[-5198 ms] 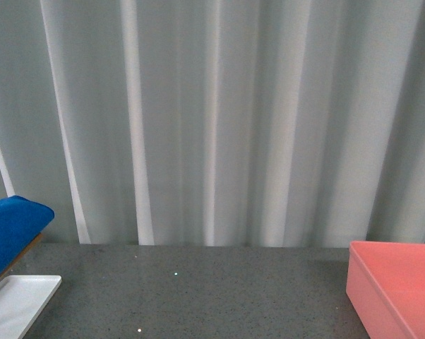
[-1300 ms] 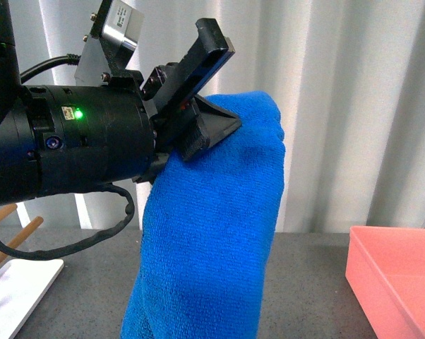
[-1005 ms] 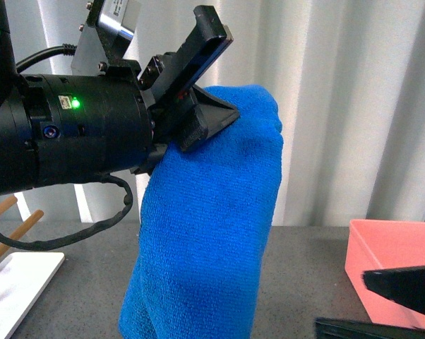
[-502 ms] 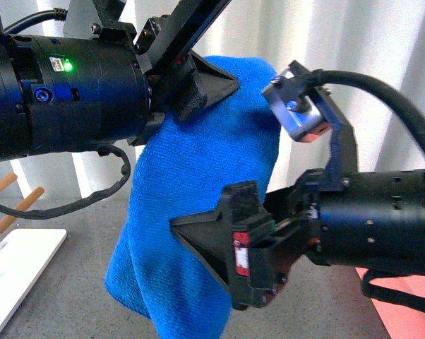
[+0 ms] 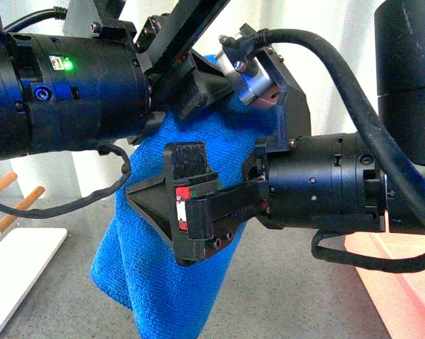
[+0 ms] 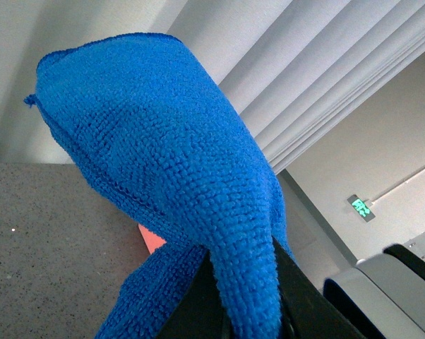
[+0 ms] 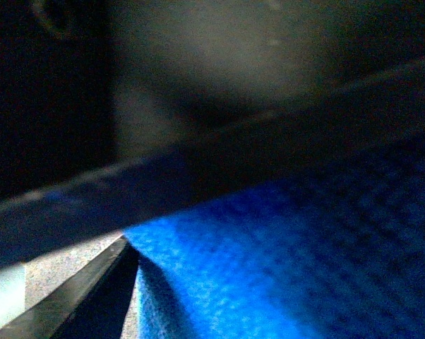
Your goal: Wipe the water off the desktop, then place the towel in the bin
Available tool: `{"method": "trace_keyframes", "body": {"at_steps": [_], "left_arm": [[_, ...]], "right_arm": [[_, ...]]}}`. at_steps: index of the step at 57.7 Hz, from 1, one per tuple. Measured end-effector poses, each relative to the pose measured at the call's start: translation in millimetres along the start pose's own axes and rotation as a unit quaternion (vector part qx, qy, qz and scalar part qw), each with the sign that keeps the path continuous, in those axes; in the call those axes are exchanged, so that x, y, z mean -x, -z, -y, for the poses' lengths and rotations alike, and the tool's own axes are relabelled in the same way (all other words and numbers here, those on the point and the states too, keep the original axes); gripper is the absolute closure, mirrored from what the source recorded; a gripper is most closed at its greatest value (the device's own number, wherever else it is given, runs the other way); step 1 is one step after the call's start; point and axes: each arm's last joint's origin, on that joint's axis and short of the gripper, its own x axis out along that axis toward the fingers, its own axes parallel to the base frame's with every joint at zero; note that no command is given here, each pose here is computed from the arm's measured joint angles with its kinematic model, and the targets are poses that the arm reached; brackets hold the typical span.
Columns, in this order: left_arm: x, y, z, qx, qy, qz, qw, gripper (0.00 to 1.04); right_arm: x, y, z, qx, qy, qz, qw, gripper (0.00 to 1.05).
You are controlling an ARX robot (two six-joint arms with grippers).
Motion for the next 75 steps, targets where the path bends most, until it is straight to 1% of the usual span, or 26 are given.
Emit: {"method": "trace_keyframes", "body": {"at_steps": [2,6,14,22,23,24,30,32,36,37,47,48,50,52,56,59,66,67,69,70,71,73,74,75], "left_arm": [[0.0,0.0,0.0,0.0,0.0,0.0,1.0,1.0],[0.0,0.0,0.0,0.0,0.0,0.0,1.0,1.0],[0.0,0.0,0.0,0.0,0.0,0.0,1.0,1.0],[0.0,0.0,0.0,0.0,0.0,0.0,1.0,1.0],[0.0,0.0,0.0,0.0,0.0,0.0,1.0,1.0],[0.0,0.0,0.0,0.001,0.0,0.0,1.0,0.99],[0.0,0.1,0.1,0.002,0.0,0.0,1.0,0.82],[0.0,0.1,0.1,0.002,0.001,0.0,1.0,0.79],[0.0,0.1,0.1,0.002,0.001,0.0,1.0,0.68],[0.0,0.1,0.1,0.002,0.0,0.0,1.0,0.63],[0.0,0.0,0.0,0.002,-0.002,0.001,1.0,0.27],[0.0,0.0,-0.1,0.002,-0.002,0.001,1.0,0.25],[0.0,-0.1,-0.2,0.002,-0.002,0.001,1.0,0.18],[0.1,-0.1,-0.3,0.002,-0.002,0.001,1.0,0.15],[0.2,-0.4,-0.9,0.001,-0.005,0.003,1.0,0.05],[0.3,-0.6,-1.1,0.001,-0.005,0.003,1.0,0.07],[0.2,-0.2,-1.5,0.001,-0.007,0.003,1.0,0.07],[0.0,-0.1,-1.6,-0.005,-0.015,0.007,1.0,0.07],[-0.6,1.1,0.1,-0.03,-0.062,0.031,0.997,0.12],[1.3,1.1,0.0,-0.046,-0.102,0.052,0.992,0.15],[3.1,1.3,-0.6,-0.066,-0.123,0.062,0.988,0.17],[10.4,2.2,-1.8,-0.098,-0.18,0.087,0.975,0.22],[13.4,2.7,-2.2,-0.11,-0.197,0.094,0.97,0.24],[20.0,3.8,-3.2,-0.136,-0.23,0.104,0.958,0.28]], "right_arm": [[0.4,-0.5,-0.6,0.001,-0.003,0.0,1.0,0.23],[0.7,-0.7,-1.0,0.003,-0.006,-0.001,1.0,0.33],[2.0,-1.4,1.5,0.005,0.013,0.003,1.0,0.51],[8.2,-3.1,7.2,0.012,0.04,0.028,0.999,0.8],[8.5,-2.8,7.4,0.012,0.04,0.028,0.999,0.81],[9.0,-2.7,7.8,0.01,0.043,0.027,0.999,0.85],[11.2,-1.2,9.6,-0.004,0.053,0.02,0.998,0.97],[11.8,-0.9,10.1,-0.007,0.053,0.021,0.998,0.99],[12.7,-1.2,10.6,-0.012,0.056,0.022,0.998,0.99],[13.0,-1.0,10.5,-0.014,0.056,0.022,0.998,0.99],[14.0,0.6,7.9,-0.017,0.06,0.009,0.998,0.99],[14.3,0.1,7.6,-0.016,0.061,0.01,0.998,0.99],[14.6,-0.5,7.3,-0.015,0.061,0.01,0.998,0.99],[14.9,-1.0,7.0,-0.013,0.061,0.011,0.998,0.99],[15.4,-1.5,6.8,-0.012,0.061,0.011,0.998,0.99],[15.5,-0.5,6.9,-0.013,0.062,0.006,0.998,0.99],[16.1,-0.1,7.3,-0.011,0.065,0.003,0.998,0.99],[16.3,0.0,7.5,-0.01,0.067,0.003,0.998,0.99],[16.6,0.9,7.7,-0.01,0.07,0.002,0.997,0.99],[16.7,1.5,7.7,-0.01,0.07,0.001,0.997,0.99],[16.8,2.2,7.6,-0.011,0.07,0.0,0.997,0.99],[17.2,4.0,7.5,-0.011,0.07,-0.003,0.997,0.99],[17.3,5.3,7.5,-0.011,0.071,-0.004,0.997,0.99],[17.4,5.8,7.3,-0.011,0.071,-0.005,0.997,0.99]]}}
